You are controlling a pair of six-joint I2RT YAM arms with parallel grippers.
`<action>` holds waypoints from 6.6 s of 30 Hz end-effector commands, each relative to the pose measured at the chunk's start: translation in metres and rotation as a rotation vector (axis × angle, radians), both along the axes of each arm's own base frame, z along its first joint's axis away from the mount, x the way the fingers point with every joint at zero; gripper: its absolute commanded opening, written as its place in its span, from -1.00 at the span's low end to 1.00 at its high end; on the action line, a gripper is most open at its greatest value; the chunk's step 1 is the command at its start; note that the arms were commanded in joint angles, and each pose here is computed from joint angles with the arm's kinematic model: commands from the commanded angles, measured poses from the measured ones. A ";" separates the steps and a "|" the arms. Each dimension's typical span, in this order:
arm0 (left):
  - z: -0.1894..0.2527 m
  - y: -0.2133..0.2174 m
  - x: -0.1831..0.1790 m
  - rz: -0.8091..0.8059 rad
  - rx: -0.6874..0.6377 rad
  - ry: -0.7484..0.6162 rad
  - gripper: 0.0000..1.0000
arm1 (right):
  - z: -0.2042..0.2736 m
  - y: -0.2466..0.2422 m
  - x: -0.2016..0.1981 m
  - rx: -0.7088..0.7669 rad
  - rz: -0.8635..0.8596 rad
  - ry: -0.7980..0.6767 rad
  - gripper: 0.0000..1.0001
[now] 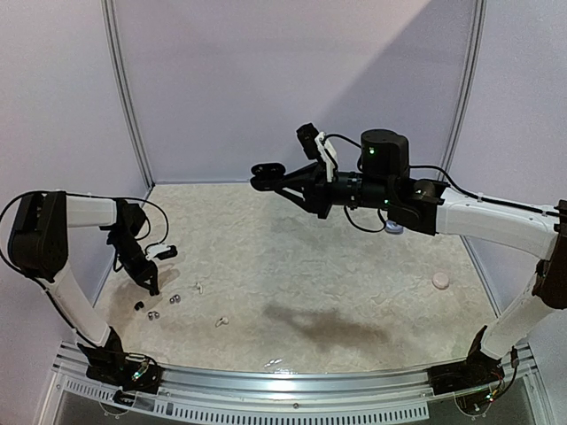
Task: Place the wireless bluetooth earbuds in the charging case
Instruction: Pick up the right earbud from the center of the board, then insert the right earbud into the right side groove of the charging case, then open the charging case at the center of the board.
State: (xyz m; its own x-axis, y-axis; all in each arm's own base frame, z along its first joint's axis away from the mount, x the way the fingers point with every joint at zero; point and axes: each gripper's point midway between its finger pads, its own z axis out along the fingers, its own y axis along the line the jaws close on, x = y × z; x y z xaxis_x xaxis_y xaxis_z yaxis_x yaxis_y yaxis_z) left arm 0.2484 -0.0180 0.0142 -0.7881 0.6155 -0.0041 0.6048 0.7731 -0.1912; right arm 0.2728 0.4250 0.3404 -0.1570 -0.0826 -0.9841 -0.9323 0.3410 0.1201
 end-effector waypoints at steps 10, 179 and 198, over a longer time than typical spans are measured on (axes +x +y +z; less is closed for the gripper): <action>-0.006 -0.009 -0.034 -0.012 -0.053 0.124 -1.00 | 0.009 -0.004 0.002 -0.009 -0.028 -0.015 -1.00; 0.352 -0.238 -0.011 -0.793 -0.314 -0.860 0.48 | 0.022 0.045 -0.038 0.116 0.233 -0.249 -1.00; 0.355 -0.275 -0.013 -0.849 -0.503 -0.777 0.10 | 0.029 0.050 -0.047 0.101 0.264 -0.289 -1.00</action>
State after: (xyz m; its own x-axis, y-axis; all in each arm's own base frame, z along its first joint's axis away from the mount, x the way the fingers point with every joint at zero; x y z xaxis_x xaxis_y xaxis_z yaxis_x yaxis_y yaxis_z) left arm 0.2426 -0.2901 0.3673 0.1620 0.7292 -0.6648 0.9536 0.0575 0.2954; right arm 0.2330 0.4754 0.3504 0.1051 -0.0114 -0.9944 -0.9891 0.1028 -0.1058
